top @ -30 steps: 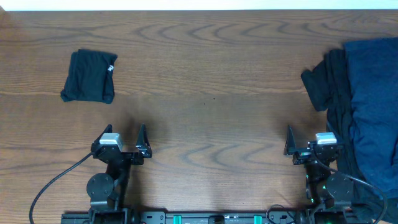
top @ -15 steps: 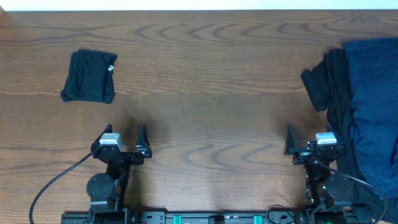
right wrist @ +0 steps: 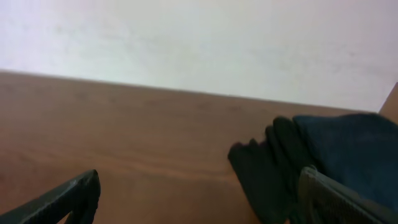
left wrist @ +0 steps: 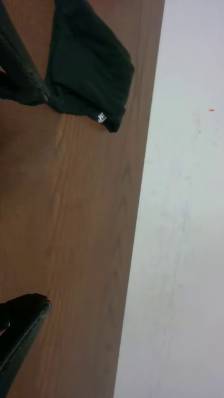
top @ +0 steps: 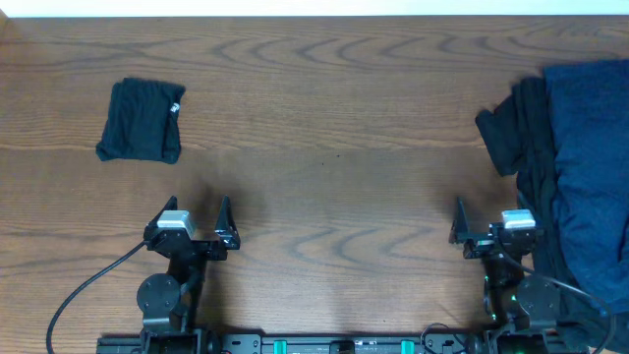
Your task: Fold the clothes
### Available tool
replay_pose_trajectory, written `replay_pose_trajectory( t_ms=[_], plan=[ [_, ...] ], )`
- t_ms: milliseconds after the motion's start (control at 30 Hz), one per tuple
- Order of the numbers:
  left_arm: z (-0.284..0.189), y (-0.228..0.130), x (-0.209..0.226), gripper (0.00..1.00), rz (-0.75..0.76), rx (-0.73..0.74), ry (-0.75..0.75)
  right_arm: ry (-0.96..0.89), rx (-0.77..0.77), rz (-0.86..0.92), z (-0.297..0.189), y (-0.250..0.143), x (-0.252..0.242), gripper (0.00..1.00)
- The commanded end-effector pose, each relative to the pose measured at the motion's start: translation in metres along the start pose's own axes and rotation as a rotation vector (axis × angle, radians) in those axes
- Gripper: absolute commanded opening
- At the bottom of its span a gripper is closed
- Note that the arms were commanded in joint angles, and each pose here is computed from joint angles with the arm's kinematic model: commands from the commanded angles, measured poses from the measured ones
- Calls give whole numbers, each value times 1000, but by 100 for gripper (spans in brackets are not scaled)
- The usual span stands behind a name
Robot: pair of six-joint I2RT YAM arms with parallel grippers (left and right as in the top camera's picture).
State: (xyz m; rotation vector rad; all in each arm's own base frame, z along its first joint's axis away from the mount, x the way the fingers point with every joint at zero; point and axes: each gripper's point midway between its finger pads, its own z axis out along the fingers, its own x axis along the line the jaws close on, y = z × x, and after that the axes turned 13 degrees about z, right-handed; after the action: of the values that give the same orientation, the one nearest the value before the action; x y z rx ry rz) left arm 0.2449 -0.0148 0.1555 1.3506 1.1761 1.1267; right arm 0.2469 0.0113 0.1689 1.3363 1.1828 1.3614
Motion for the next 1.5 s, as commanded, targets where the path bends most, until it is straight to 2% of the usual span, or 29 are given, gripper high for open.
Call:
replay_pose_trajectory(
  t_ms=[0, 133, 467, 600, 867, 1033, 1267, 1367, 1467],
  plan=[
    [0, -14, -3, 98, -4, 47, -14, 9, -37, 155, -1, 12, 2, 99],
    [0, -14, -3, 98, -4, 48, -13, 40, -64, 235, -11, 46, 11, 99],
    [0, -14, -3, 98, -4, 48, -14, 43, -281, 233, -51, 187, 27, 99],
    [0, -14, -3, 98, -4, 48, -14, 11, -227, 235, -42, 216, 29, 99],
    [0, -14, -3, 98, -4, 47, -14, -154, 17, 128, 13, 263, 20, 99],
    [0, -14, -3, 98, -4, 48, -14, -316, 219, 23, 55, 278, 0, 99],
    [0, -14, -3, 98, -4, 48, -14, -543, 429, -61, 123, 272, -53, 99],
    [0, -14, -3, 98, -4, 48, -14, -654, 497, -83, 154, 252, -96, 99],
    [0, -14, -3, 98, -4, 48, -14, -735, 588, -70, 178, 213, -141, 99]
  ],
)
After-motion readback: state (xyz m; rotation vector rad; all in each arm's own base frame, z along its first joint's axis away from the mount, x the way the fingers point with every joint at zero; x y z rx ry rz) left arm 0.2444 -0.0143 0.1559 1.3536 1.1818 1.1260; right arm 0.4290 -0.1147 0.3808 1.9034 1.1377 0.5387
